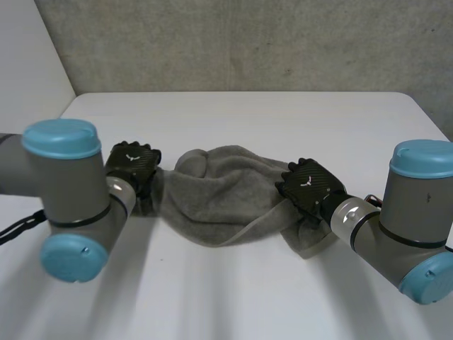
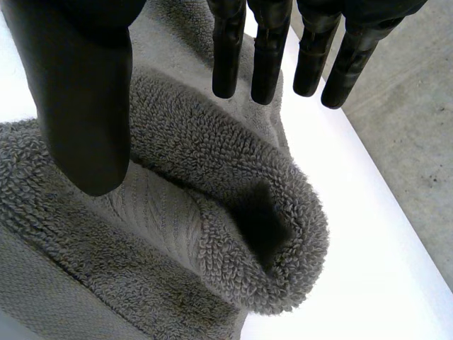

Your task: Fold the towel.

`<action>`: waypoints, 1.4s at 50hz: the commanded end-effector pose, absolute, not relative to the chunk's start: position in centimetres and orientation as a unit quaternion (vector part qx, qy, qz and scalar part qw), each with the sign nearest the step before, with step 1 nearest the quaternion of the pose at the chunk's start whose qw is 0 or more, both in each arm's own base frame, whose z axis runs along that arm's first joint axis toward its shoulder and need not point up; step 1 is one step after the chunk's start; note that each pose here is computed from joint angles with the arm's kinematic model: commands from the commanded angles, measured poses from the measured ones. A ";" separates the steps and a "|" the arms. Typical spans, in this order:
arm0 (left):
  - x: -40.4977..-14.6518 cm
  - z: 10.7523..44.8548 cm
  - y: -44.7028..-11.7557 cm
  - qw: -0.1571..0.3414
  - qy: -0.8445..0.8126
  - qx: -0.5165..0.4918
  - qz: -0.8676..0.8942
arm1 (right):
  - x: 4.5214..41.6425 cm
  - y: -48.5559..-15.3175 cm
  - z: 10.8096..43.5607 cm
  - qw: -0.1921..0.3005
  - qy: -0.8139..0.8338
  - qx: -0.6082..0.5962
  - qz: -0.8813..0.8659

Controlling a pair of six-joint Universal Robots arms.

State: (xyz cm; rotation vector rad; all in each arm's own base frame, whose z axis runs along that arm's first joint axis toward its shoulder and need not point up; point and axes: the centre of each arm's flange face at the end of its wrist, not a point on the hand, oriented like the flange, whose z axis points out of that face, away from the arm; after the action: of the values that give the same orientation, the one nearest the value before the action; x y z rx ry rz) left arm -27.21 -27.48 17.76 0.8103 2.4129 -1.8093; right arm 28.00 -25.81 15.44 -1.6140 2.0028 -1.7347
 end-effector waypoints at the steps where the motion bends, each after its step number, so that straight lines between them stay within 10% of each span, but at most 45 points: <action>1: -26.0 18.9 -24.8 0.005 0.774 0.262 -0.577 | 28.0 -25.7 15.5 0.020 0.645 -0.521 -0.559; 30: -28.1 12.6 -28.6 0.009 0.791 0.314 -0.525 | 27.9 -25.9 15.4 0.018 0.645 -0.521 -0.559; 70: -28.9 15.2 -30.3 0.007 0.767 0.303 -0.566 | 27.4 -27.0 15.3 0.008 0.652 -0.510 -0.561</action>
State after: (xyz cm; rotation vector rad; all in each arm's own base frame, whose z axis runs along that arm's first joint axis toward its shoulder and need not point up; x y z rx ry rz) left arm -29.23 -30.09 14.55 0.9685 2.4069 -1.7533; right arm 27.39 -26.98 15.32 -1.5985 2.0346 -1.7528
